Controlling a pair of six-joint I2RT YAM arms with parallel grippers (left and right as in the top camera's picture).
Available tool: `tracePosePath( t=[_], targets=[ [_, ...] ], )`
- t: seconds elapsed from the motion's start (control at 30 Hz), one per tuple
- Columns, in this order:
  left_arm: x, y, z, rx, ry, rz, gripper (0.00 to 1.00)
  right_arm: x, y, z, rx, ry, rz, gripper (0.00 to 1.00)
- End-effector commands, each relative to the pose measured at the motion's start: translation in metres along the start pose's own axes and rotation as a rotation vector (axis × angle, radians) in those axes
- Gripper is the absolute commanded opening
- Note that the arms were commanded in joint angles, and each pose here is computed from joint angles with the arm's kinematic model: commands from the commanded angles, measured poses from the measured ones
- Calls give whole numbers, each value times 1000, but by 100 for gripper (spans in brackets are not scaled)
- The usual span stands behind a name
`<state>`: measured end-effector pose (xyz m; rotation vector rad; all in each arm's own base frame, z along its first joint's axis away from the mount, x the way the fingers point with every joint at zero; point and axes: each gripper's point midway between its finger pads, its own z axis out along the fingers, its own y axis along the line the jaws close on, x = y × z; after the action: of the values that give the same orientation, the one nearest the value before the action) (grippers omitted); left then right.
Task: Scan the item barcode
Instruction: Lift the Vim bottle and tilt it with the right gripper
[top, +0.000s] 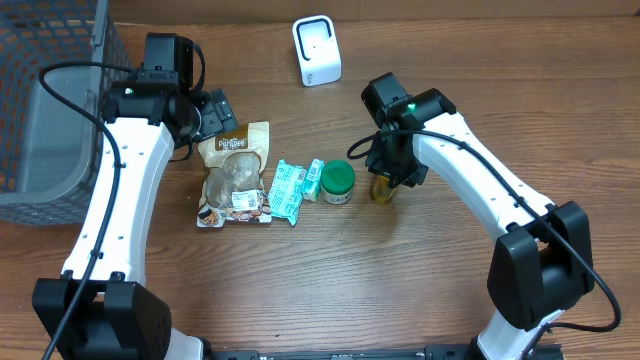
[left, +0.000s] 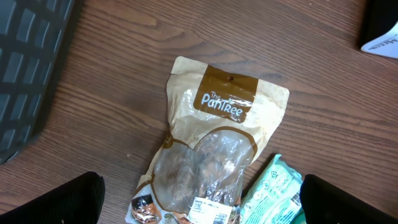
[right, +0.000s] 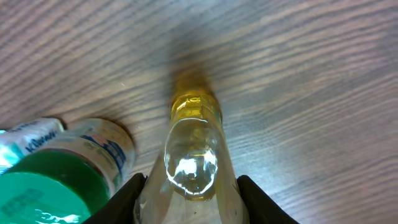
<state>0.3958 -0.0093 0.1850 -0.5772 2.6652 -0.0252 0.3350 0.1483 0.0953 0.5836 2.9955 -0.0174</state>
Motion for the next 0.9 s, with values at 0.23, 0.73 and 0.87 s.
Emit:
tracePosePath(
  t=[0.23,0.73,0.87],
  targets=[
    [-4,-1,-5,3,-19,4,99,-15,11,-30,-124,18,-56,30],
    [-4,-2,-5,4,-18,6,100,-1,41,-101,-720,183,-335,17],
    [-4,-1,-5,3,-19,4,100,15,56,-143,-1032,217,-491,17]
  ],
)
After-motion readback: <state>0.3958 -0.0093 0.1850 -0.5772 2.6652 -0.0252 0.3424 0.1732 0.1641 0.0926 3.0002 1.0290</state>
